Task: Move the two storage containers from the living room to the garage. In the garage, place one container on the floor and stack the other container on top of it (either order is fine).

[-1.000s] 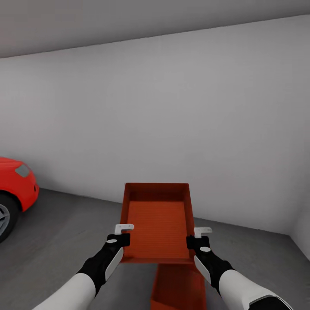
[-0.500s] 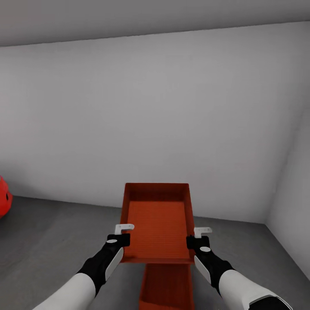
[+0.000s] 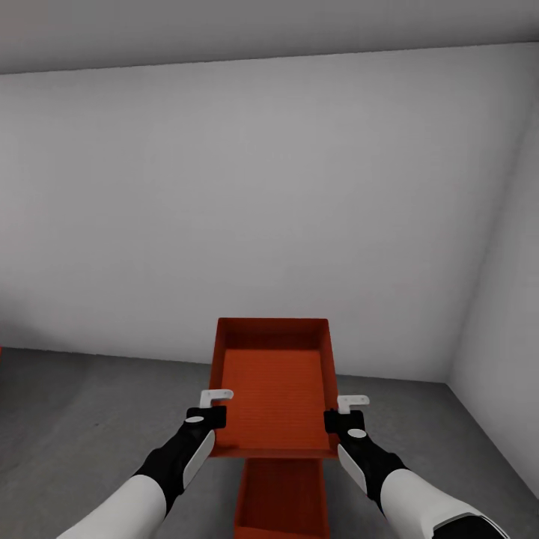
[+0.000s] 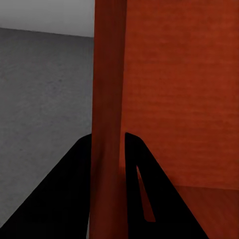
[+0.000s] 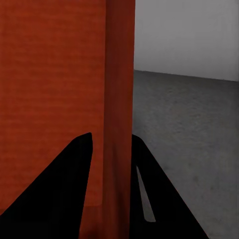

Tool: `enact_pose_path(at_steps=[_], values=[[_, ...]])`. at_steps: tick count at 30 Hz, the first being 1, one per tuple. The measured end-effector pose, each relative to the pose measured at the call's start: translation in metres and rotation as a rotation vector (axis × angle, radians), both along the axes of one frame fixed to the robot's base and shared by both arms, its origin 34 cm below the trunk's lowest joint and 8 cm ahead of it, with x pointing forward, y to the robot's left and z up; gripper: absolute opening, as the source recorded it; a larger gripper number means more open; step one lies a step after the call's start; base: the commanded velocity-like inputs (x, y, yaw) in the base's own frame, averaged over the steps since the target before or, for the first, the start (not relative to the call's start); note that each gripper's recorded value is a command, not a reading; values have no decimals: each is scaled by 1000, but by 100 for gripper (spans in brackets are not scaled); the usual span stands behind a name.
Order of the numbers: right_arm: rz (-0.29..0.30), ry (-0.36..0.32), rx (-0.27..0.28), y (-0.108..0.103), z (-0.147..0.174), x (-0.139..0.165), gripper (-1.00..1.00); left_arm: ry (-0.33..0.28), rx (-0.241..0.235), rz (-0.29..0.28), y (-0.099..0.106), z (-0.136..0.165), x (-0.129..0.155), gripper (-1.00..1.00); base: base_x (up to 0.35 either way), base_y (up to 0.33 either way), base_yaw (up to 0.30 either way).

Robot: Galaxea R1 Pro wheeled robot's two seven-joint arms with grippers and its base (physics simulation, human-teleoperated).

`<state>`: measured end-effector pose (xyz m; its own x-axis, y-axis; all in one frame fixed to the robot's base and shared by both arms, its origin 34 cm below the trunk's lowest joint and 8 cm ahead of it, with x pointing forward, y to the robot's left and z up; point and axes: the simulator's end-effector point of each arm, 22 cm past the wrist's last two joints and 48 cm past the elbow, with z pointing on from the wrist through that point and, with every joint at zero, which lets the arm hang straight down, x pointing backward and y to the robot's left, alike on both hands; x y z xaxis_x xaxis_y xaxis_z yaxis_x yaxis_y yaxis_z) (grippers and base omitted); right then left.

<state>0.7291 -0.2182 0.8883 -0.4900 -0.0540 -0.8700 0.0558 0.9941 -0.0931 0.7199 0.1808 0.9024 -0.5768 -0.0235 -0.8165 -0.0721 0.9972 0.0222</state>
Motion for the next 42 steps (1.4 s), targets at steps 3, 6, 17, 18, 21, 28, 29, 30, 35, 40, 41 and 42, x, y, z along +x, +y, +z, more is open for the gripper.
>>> enact_pose_path(at_steps=[3, 6, 17, 18, 21, 28, 29, 30, 35, 40, 41, 42], values=[[0, 2, 0, 0, 0, 0, -100, 2, 0, 1, 0, -1, 0, -100, 0, 0, 0], [0, -1, 0, 0, 0, 0, -100, -1, 0, 0, 0, 0, 0, -100, 0, 0, 0], [-1, -5, -1, 0, 1, 0, -100, -5, 0, -1, 0, 1, 1, -100, 0, 0, -108], [-1, -5, -1, 0, 1, 0, -100, -5, 0, -1, 0, 1, 1, -100, 0, 0, -231], [-1, -5, -1, 0, 1, 0, -100, -5, 0, -1, 0, 1, 1, -100, 0, 0, -237], [0, -3, -1, 0, 1, 0, -100, -4, -1, 0, 0, 0, 0, -100, 4, 0, -157], [0, -4, -1, 0, 1, 0, -100, -4, -1, 0, 0, 0, 0, -100, 88, 0, -41], [0, -4, -1, 0, 1, 0, -100, -4, -1, 0, 0, 0, 0, -100, 194, 0, -21], [-1, -5, 1, 0, 1, 0, -100, -5, 1, -2, 0, 2, 0, -100, 276, 0, -7], [-1, -5, 0, 0, 1, 0, -100, -5, 0, -1, 0, 1, 0, -100, 312, 0, -1], [-1, -5, 0, 0, 1, 0, -100, -5, 0, -1, 0, 1, 0, -100, 317, 0, 0], [-1, -5, 0, 0, 1, 0, -100, -5, 0, -1, 0, 2, 0, -100, 315, 0, 0]])
